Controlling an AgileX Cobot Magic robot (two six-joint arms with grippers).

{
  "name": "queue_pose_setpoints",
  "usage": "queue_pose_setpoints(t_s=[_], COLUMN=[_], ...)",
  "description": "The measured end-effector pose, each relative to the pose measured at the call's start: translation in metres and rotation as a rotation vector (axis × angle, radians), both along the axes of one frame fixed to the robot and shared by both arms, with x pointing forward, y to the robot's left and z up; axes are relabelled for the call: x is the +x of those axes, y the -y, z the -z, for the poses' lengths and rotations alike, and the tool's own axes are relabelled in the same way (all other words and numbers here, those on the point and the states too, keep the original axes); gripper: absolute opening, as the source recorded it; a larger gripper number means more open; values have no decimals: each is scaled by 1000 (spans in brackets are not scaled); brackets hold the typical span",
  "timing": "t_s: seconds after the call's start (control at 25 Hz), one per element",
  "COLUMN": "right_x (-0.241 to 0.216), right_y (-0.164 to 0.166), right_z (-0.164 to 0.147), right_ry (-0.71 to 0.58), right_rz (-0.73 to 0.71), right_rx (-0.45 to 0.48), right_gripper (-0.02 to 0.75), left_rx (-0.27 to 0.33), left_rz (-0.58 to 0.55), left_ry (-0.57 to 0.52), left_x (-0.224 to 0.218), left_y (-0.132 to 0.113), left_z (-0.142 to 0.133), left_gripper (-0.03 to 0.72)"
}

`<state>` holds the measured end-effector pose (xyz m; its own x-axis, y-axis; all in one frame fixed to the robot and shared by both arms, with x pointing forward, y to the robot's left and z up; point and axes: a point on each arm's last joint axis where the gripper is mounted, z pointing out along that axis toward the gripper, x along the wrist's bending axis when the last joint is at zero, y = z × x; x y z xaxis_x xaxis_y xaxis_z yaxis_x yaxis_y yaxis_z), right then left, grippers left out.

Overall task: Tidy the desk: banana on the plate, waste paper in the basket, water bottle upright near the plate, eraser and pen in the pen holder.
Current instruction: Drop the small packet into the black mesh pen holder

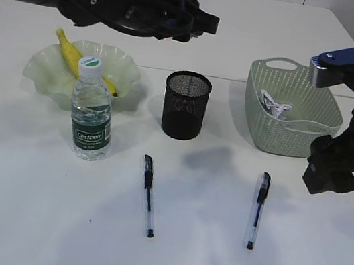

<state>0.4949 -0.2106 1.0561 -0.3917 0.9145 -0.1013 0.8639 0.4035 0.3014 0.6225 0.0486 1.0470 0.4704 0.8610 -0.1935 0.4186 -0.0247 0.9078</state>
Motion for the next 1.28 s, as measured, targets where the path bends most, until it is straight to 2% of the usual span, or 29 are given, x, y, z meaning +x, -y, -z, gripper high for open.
queue_pose_setpoints(t_s=[0.16, 0.4, 0.68, 0.88, 1.12, 1.28], right_x=[0, 0, 0, 0, 0, 0], right_y=[0, 0, 0, 0, 0, 0], right_z=[0, 0, 0, 0, 0, 0], right_ry=[-1, -1, -1, -1, -1, -1], right_rz=[0, 0, 0, 0, 0, 0], right_rx=[-1, -1, -1, -1, -1, -1], right_gripper=[581, 580, 581, 580, 581, 581], left_rx=[1, -37, -14, -25, -31, 9], left_rz=[8, 39, 58, 79, 76, 52], left_ry=[-8, 36, 26, 37, 53, 15], left_x=[7, 14, 19, 23, 36, 40], left_y=[6, 14, 18, 23, 28, 27], left_z=[15, 24, 45, 59, 64, 69], left_gripper=[183, 183, 183, 183, 183, 183])
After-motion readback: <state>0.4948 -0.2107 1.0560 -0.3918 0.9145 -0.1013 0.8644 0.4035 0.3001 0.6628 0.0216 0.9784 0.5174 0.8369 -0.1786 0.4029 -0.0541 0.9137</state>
